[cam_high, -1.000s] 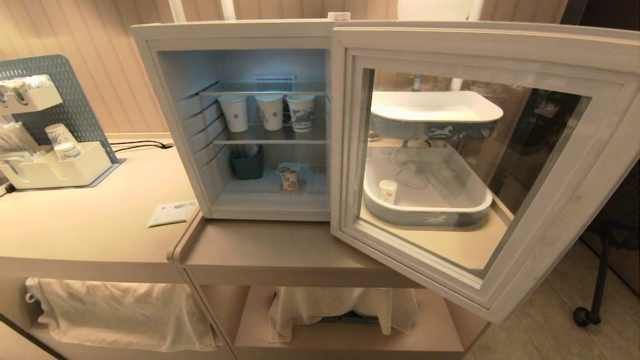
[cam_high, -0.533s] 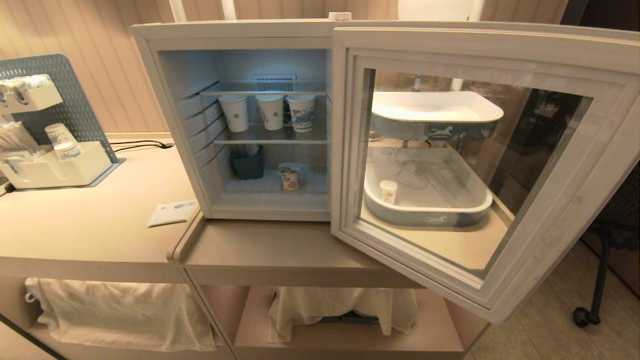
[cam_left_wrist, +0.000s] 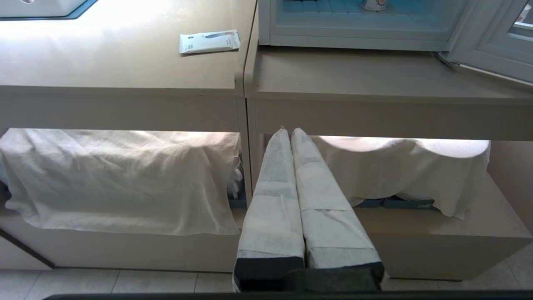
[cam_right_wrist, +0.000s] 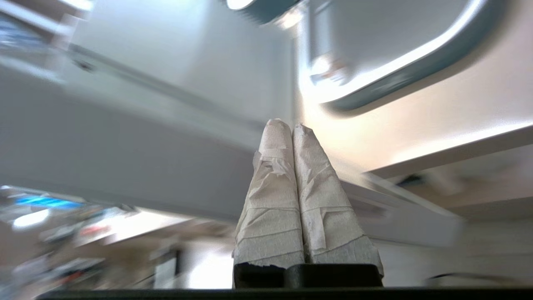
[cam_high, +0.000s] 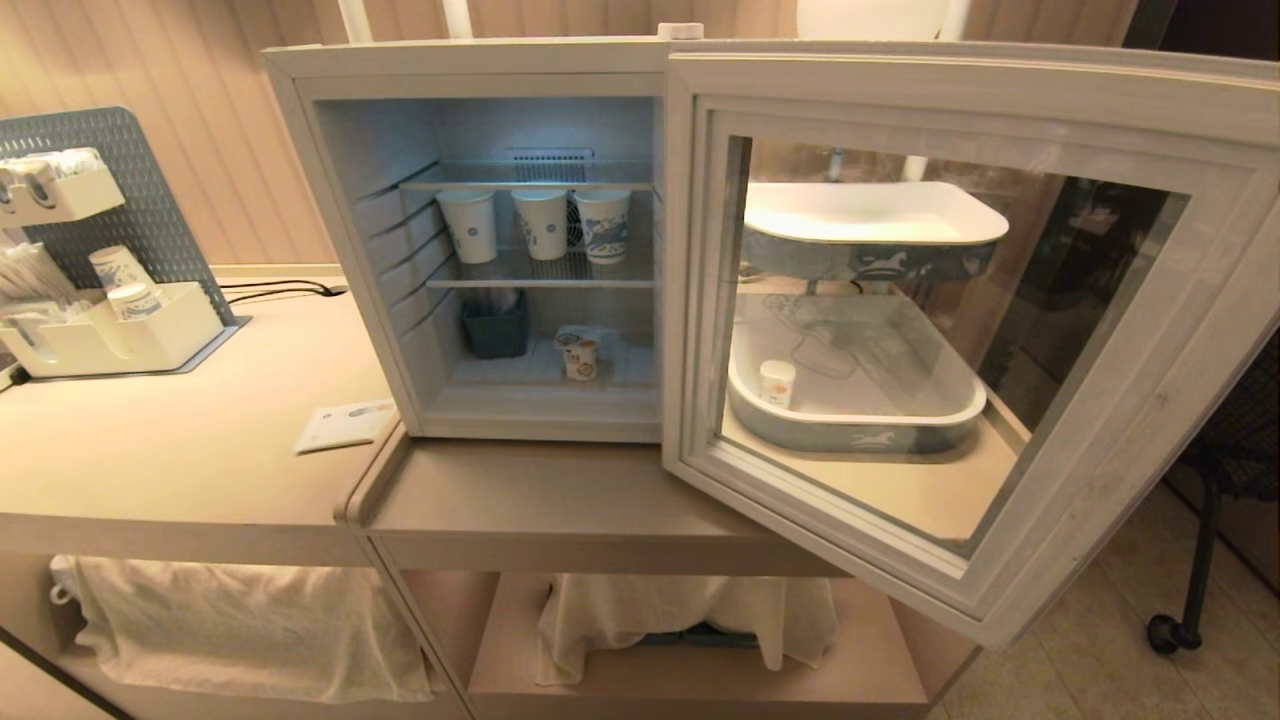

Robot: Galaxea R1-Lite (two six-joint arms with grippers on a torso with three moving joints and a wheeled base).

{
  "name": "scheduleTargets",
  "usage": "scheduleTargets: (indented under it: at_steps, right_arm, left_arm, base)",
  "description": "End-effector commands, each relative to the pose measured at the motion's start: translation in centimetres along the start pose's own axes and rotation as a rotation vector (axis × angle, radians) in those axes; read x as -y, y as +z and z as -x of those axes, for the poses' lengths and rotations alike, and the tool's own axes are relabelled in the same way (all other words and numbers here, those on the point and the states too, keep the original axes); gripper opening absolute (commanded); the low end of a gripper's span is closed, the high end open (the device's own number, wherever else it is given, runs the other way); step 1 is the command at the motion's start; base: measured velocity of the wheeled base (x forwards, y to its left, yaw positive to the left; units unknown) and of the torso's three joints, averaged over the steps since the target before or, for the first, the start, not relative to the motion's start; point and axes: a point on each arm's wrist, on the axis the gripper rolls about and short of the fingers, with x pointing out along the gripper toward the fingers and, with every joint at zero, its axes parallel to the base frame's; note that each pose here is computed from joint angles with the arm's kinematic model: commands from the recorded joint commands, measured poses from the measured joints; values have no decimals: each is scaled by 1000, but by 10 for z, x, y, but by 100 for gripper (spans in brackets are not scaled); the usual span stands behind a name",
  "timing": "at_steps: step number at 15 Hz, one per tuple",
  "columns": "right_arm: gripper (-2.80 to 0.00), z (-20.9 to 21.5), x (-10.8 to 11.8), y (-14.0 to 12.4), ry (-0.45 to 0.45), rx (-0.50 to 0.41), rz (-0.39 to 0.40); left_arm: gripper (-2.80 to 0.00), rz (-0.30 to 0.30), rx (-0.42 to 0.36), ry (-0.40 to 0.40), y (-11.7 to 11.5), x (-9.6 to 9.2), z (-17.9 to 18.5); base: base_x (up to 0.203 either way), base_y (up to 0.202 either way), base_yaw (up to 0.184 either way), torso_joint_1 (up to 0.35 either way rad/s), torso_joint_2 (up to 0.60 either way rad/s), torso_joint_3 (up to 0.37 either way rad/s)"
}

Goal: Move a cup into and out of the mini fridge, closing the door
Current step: Close the freezer door

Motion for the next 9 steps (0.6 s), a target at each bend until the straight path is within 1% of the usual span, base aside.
scheduleTargets:
  at_steps: [1, 3, 4, 6, 9]
  right_arm:
    - [-280, -12, 48, 35, 254, -245, -200]
    - [-280, -25, 66, 38, 278, -292, -246]
    - [-280, -38, 66, 32, 299, -339, -239]
    - [-280, -64, 61, 13, 292, -393, -199]
    - [-280, -103, 50, -13, 234, -396, -121]
  left_arm:
    - [-280, 0, 0, 1, 0, 0, 0]
    - [-280, 0, 0, 1, 0, 0, 0]
    - [-280, 0, -2, 1, 0, 0, 0]
    - [-280, 0, 0, 1, 0, 0, 0]
    - [-280, 0, 0, 1, 0, 0, 0]
  base:
    - [0, 0, 0, 0, 0, 0]
    - [0, 0, 0, 0, 0, 0]
    - [0, 0, 0, 0, 0, 0]
    - [0, 0, 0, 0, 0, 0]
    - [0, 0, 0, 0, 0, 0]
